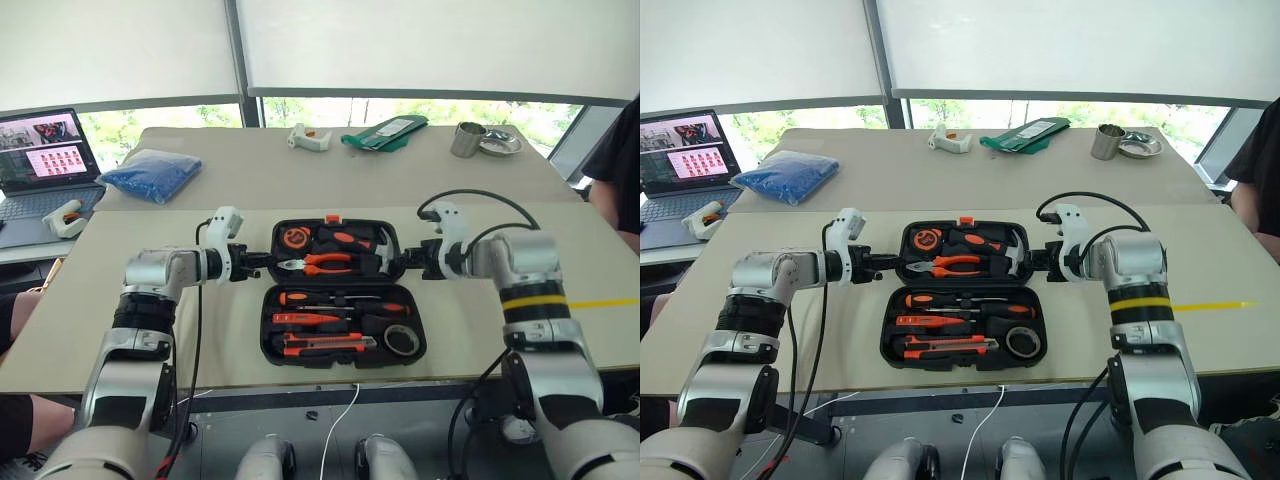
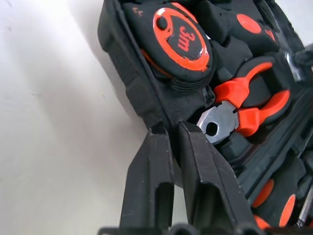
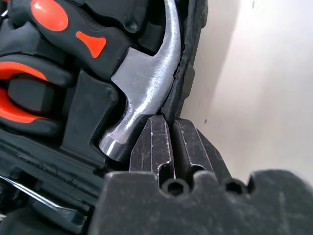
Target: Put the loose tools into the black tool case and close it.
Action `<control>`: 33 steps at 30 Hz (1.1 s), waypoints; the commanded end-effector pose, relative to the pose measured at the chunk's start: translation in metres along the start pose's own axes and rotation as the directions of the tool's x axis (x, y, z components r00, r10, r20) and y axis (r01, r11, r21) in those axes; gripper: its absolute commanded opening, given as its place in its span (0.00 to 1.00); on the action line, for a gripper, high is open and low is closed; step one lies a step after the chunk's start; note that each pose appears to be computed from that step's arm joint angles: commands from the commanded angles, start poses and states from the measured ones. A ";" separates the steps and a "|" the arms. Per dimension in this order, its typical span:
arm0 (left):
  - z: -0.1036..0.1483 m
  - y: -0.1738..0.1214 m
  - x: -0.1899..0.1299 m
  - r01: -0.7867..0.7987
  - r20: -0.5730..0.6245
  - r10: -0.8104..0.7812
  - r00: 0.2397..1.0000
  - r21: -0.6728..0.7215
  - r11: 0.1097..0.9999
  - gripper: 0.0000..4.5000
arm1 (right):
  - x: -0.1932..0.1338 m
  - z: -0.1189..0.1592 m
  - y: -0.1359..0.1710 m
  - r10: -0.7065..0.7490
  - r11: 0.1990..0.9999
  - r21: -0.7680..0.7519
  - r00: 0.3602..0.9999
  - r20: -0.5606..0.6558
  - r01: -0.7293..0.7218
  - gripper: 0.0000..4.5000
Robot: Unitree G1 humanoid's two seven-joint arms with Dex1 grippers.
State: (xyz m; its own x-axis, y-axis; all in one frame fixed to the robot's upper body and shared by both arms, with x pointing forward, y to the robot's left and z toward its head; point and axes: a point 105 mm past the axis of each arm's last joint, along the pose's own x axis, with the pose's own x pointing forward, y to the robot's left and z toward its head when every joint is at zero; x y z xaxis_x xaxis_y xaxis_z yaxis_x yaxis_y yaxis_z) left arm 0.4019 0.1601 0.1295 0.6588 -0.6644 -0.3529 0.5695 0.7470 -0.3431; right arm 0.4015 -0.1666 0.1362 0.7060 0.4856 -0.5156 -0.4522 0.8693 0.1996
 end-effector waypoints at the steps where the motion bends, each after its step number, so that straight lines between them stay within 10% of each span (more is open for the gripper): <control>1: 0.040 -0.005 -0.014 0.003 0.258 -0.035 0.965 0.122 0.993 0.02 | -0.022 0.049 0.023 0.113 0.970 -0.239 0.958 0.264 -0.049 0.00; 6: 0.044 -0.006 -0.028 -0.103 0.388 -0.043 0.921 0.348 0.932 0.02 | -0.035 0.049 0.031 0.174 0.639 -0.749 0.917 0.359 0.172 0.00; 15: -0.017 -0.015 -0.053 -0.183 0.454 -0.144 0.879 0.601 0.778 0.02 | -0.043 -0.026 0.025 0.250 0.305 -0.906 0.893 0.374 0.294 0.00; 17: -0.043 -0.016 -0.059 -0.144 0.368 -0.176 0.913 0.694 0.705 0.00 | -0.044 -0.048 0.029 0.283 0.249 -0.928 0.895 0.344 0.278 0.17; 23: -0.081 -0.014 -0.082 -0.095 0.254 -0.177 0.951 0.783 0.615 0.47 | -0.059 -0.070 0.011 0.241 0.172 -0.924 0.895 0.375 0.341 0.60; 28: -0.067 0.031 -0.110 -0.233 0.304 0.024 0.952 0.675 0.700 0.61 | -0.087 -0.076 -0.025 0.103 0.415 -0.852 0.914 0.393 0.319 0.75; 33: -0.049 0.033 -0.089 -0.151 0.229 -0.008 0.974 0.667 0.729 0.45 | -0.103 -0.095 0.004 0.242 0.642 -0.764 0.931 0.275 0.059 0.36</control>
State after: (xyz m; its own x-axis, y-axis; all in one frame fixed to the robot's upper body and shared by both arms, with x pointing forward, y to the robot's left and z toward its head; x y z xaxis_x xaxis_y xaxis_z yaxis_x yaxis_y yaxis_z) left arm 0.3259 0.2569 0.0971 0.7759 -0.6121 -0.1526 0.6163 0.6838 0.3906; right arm 0.2826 -0.2391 0.0889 0.7615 0.6043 -0.2343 -0.6078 0.5401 -0.5821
